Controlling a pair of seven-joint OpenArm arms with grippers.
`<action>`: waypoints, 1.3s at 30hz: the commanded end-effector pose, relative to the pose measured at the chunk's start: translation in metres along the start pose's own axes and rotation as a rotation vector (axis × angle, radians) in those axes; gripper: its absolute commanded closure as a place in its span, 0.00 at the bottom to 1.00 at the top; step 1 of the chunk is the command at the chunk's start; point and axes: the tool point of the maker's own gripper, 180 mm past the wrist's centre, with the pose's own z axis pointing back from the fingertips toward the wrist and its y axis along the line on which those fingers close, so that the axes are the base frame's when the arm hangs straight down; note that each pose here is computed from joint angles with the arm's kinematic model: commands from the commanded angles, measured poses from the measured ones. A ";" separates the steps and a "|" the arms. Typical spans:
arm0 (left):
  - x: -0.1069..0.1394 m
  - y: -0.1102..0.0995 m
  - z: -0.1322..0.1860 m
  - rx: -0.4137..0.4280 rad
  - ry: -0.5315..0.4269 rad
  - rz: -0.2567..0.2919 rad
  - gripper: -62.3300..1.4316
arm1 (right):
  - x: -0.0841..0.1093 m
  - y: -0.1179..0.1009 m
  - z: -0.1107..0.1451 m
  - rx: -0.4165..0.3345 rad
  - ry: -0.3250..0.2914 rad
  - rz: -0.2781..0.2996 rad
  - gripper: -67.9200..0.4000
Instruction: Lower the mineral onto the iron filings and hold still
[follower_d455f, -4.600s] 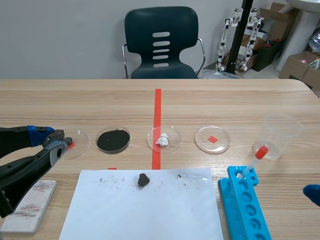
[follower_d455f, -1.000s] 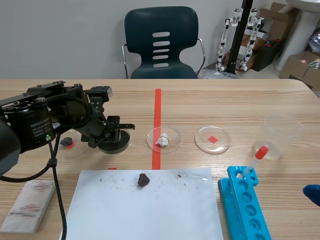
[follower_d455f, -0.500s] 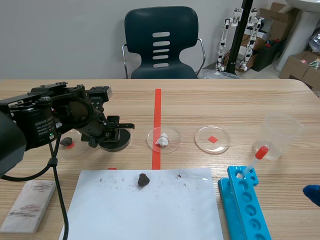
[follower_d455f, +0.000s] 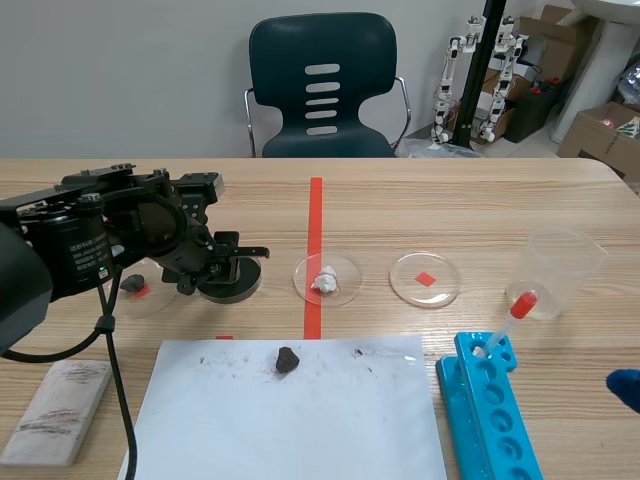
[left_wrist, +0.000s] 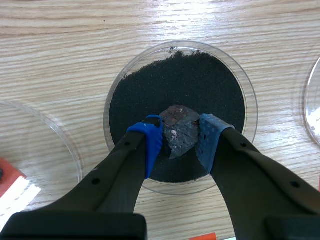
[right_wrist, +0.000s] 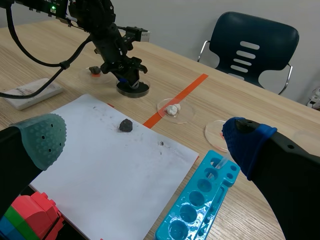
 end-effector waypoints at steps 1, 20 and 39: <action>0.008 -0.003 0.002 -0.007 -0.016 0.004 0.87 | 0.010 -0.002 -0.004 0.000 -0.041 0.005 0.00; 0.060 -0.022 0.077 -0.284 -0.467 -0.164 0.87 | 0.010 -0.002 -0.004 0.000 -0.041 0.005 0.00; -0.042 -0.010 0.239 -0.536 -0.922 -0.366 0.87 | 0.010 -0.002 -0.004 0.000 -0.041 0.005 0.00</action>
